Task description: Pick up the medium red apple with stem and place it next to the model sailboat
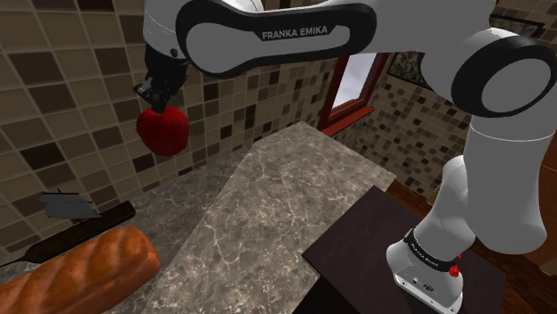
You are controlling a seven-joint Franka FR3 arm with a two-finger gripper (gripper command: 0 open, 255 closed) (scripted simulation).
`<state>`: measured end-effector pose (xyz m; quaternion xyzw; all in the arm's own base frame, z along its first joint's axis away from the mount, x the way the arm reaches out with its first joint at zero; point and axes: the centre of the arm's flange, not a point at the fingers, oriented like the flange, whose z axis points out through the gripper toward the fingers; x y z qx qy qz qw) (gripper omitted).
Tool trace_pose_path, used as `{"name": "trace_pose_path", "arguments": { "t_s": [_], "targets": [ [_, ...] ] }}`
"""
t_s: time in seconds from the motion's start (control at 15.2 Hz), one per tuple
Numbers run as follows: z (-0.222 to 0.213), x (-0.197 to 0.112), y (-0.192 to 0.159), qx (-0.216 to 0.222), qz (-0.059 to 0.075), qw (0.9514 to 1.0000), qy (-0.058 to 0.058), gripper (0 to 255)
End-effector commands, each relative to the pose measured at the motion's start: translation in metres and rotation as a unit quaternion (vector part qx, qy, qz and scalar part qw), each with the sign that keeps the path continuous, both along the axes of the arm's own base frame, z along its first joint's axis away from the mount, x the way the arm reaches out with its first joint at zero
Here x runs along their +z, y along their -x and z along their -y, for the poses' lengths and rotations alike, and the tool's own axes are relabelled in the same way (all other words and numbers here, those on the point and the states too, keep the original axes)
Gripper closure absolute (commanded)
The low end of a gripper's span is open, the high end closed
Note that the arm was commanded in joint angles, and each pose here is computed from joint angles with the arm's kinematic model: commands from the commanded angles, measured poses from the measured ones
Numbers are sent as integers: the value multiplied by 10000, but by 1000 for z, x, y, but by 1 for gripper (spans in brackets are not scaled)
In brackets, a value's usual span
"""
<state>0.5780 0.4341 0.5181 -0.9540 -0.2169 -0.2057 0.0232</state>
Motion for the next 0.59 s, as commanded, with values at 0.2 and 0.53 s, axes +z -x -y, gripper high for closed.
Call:
{"name": "trace_pose_path", "arguments": {
  "t_s": [0.2,0.53],
  "targets": [
    [0,-26,0,0,3,10000,-2,255],
    [0,-53,0,0,3,10000,-2,255]
  ]
}}
